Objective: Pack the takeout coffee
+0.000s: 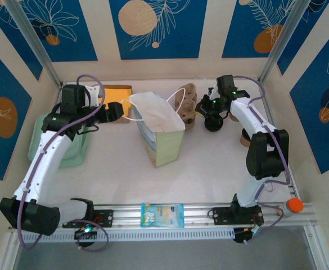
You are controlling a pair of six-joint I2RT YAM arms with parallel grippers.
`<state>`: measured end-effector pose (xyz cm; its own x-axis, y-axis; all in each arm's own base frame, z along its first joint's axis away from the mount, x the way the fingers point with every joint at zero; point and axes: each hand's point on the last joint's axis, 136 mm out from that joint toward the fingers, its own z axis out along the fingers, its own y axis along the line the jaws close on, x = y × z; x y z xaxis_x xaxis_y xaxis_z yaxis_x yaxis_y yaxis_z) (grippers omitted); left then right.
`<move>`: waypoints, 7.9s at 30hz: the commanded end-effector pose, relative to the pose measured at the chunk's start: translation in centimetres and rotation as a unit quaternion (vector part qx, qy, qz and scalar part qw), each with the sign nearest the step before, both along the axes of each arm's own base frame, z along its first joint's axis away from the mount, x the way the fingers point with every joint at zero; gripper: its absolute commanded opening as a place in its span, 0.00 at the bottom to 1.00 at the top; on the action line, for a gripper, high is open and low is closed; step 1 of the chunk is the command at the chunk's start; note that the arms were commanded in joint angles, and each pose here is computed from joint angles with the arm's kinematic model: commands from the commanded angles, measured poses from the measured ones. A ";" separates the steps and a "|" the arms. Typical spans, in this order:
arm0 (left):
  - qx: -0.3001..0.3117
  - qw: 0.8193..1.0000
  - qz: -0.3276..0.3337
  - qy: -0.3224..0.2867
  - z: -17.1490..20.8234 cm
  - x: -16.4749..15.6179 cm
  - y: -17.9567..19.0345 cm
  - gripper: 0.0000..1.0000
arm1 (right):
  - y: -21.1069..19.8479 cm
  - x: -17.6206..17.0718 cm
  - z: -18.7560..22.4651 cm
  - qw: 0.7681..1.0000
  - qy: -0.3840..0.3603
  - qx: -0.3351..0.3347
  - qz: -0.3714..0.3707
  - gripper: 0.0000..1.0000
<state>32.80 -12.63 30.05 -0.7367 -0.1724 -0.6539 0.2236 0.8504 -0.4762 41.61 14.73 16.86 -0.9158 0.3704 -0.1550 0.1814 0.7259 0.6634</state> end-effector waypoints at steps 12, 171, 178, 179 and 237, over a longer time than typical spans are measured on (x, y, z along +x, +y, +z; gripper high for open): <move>-0.013 1.000 -0.002 -0.007 0.3 0.3 0.2 0.80 | -1.1 -1.5 -1.0 0.998 0.020 -0.050 0.025 0.10; -0.049 0.998 0.014 -0.037 1.4 -0.7 2.8 0.80 | 0.9 2.8 3.6 0.953 -0.046 -0.275 0.115 0.55; -0.052 0.998 0.011 -0.037 1.3 -1.0 2.7 0.80 | 1.0 4.6 1.7 0.951 -0.017 -0.289 0.106 0.55; -0.053 0.998 0.010 -0.036 1.2 -1.0 2.7 0.80 | 1.1 4.7 1.5 0.951 -0.015 -0.289 0.107 0.55; -0.046 0.998 0.014 -0.038 1.1 -1.0 3.1 0.80 | 2.9 6.4 -3.2 0.950 0.018 -0.287 0.123 0.46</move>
